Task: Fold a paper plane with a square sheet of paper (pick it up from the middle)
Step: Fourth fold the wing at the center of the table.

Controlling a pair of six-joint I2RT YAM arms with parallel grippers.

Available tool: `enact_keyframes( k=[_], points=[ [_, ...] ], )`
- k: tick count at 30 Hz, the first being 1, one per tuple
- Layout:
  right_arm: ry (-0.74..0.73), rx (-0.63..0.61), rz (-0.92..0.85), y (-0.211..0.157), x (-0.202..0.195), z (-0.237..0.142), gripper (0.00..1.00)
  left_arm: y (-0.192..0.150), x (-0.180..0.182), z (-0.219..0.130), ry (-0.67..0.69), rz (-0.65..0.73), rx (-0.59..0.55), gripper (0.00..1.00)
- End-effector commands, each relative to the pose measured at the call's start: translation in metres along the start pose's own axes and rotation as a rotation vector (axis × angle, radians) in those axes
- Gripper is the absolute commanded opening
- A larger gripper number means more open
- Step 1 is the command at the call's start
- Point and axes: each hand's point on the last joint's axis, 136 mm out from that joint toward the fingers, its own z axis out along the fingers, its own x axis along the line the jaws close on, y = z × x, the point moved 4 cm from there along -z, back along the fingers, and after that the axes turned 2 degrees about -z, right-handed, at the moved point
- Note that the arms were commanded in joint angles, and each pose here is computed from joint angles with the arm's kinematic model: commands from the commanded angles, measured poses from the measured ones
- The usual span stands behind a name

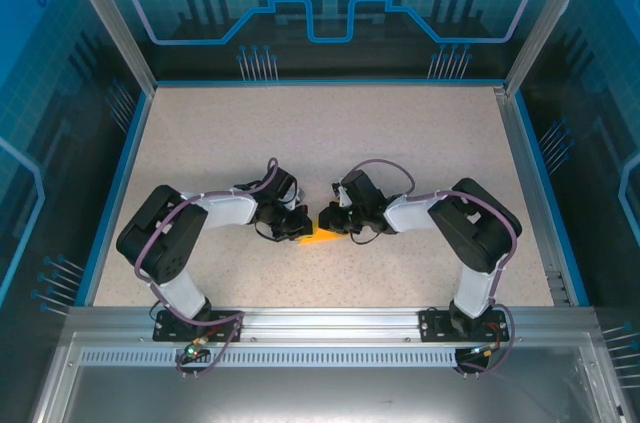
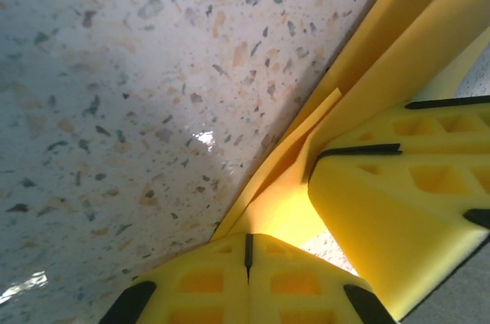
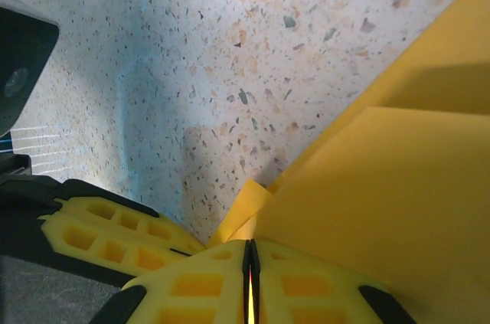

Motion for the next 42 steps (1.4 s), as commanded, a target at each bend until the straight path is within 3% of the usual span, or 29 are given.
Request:
enact_keyframes(
  k=[1,12,25,27,33,42],
  points=[
    [0.031,0.046,-0.045,-0.012,0.005,0.007,0.11,-0.006,0.029,0.001,0.119,-0.070,-0.004,0.00],
    [-0.059,0.025,-0.011,0.006,-0.033,-0.004,0.11,-0.010,0.035,0.000,0.156,-0.076,0.011,0.00],
    [-0.153,-0.154,0.138,0.058,-0.100,-0.063,0.11,-0.012,0.039,0.001,0.176,-0.069,0.023,0.00],
    [-0.155,-0.181,0.136,0.062,-0.097,-0.073,0.11,-0.012,0.039,0.000,0.173,-0.065,0.025,0.00],
    [-0.111,-0.221,0.020,0.055,-0.037,-0.091,0.12,-0.011,0.033,-0.001,0.156,-0.057,0.026,0.00],
    [-0.094,-0.083,-0.045,0.006,0.017,-0.030,0.10,-0.009,0.032,0.000,0.146,-0.055,0.024,0.00]
  ],
)
